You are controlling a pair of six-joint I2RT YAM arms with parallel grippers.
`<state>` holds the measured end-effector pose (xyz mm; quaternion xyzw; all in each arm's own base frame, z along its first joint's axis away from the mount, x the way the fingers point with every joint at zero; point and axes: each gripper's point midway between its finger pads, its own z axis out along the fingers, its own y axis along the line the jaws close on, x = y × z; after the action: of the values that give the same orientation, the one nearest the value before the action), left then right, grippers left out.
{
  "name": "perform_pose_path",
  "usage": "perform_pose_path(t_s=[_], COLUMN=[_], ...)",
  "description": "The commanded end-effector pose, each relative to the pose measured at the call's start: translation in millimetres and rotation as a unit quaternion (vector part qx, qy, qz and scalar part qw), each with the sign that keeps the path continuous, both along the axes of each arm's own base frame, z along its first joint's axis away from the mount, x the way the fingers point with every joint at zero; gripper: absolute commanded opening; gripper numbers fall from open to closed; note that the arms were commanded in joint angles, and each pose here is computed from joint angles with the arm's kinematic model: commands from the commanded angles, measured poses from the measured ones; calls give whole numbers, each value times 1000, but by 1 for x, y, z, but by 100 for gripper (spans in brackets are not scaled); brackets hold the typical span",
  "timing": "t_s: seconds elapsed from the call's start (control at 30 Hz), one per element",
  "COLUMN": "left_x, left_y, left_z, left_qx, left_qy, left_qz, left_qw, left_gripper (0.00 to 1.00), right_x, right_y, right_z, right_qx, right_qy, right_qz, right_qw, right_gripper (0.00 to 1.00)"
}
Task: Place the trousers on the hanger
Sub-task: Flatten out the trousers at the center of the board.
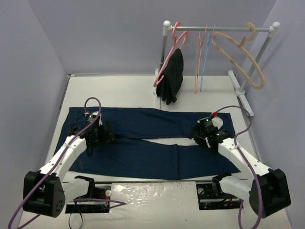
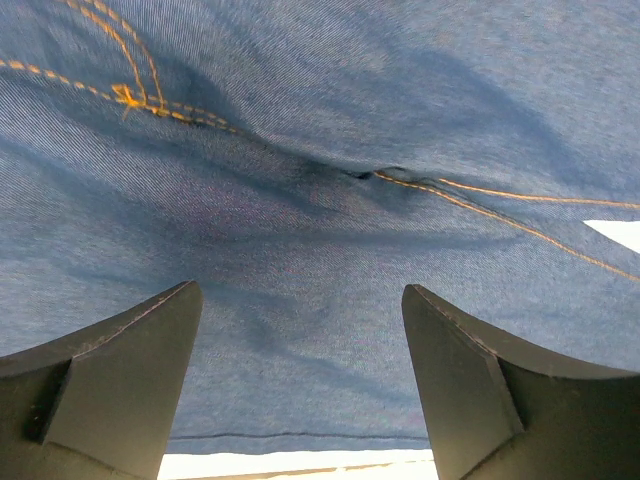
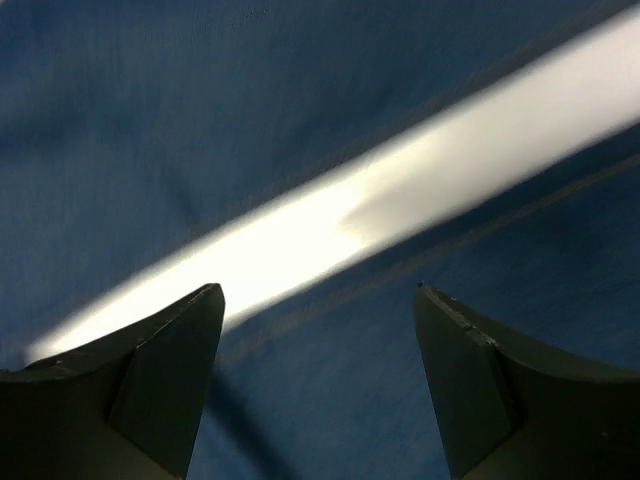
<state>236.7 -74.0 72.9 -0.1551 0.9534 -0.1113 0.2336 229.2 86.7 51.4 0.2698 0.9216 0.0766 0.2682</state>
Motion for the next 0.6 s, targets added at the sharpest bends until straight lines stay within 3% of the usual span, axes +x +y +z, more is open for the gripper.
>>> perform_pose_path(t_s=[0.0,0.13,0.57], left_x=[11,7,4], left_y=[-8,-10,-24], left_z=[-1,-15,-46], left_qx=[-33,-45,-80], left_qy=[-23,-12,18], left_qz=[42,65,95], left_qw=[998,997,992], left_gripper=[78,78,78], right_x=[-14,-19,16], right_y=[45,45,-47], right_z=[-10,-29,-37], right_qx=[78,80,28], right_qy=[-2,5,15], right_qz=[-21,-46,-166], right_qw=[997,996,986], right_gripper=[75,75,78])
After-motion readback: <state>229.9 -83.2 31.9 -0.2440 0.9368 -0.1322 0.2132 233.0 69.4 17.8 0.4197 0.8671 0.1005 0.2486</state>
